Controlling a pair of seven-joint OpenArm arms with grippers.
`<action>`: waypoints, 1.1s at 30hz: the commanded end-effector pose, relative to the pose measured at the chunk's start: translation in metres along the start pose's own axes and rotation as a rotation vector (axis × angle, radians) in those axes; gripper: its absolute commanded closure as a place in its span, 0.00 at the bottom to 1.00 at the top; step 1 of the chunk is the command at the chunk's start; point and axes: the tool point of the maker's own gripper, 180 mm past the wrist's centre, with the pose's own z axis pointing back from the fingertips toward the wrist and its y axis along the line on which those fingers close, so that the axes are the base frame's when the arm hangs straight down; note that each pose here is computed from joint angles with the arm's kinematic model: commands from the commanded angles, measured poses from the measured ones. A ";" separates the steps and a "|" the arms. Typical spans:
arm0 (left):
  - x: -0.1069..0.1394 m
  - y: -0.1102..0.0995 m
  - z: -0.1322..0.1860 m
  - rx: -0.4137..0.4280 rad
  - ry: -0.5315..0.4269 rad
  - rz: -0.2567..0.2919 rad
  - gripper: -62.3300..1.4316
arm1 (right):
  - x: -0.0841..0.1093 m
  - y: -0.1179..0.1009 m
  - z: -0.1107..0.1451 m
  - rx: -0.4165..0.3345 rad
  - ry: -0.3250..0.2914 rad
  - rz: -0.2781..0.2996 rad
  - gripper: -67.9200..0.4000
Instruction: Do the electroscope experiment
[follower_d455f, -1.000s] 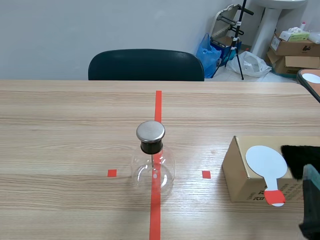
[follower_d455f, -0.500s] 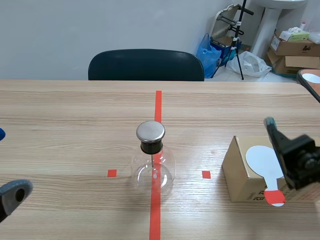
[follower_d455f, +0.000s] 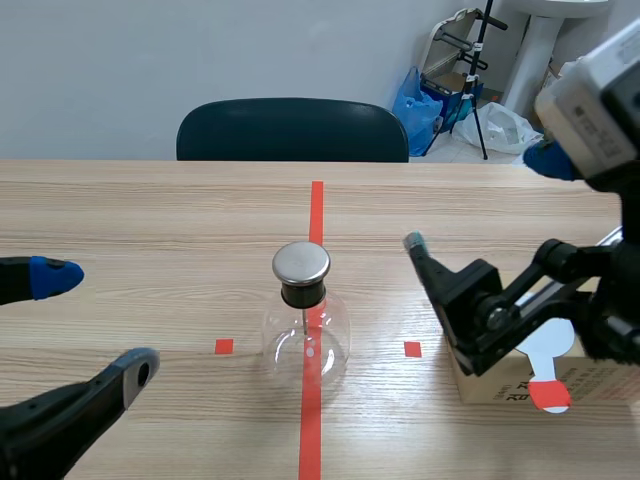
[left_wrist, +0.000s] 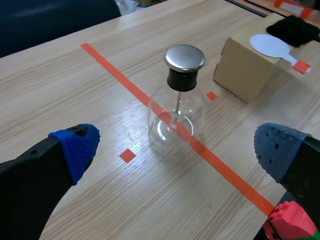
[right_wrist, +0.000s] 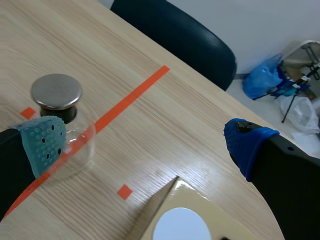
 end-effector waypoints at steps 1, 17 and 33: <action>0.011 0.001 -0.003 0.016 -0.047 0.013 0.00 | 0.004 0.001 0.000 0.011 -0.021 -0.002 0.00; 0.032 -0.002 -0.007 0.027 -0.133 -0.038 0.00 | -0.001 0.022 0.003 0.128 0.005 -0.053 0.00; 0.028 -0.002 -0.008 0.025 -0.108 -0.064 0.00 | -0.001 0.008 0.002 0.071 0.005 -0.034 0.00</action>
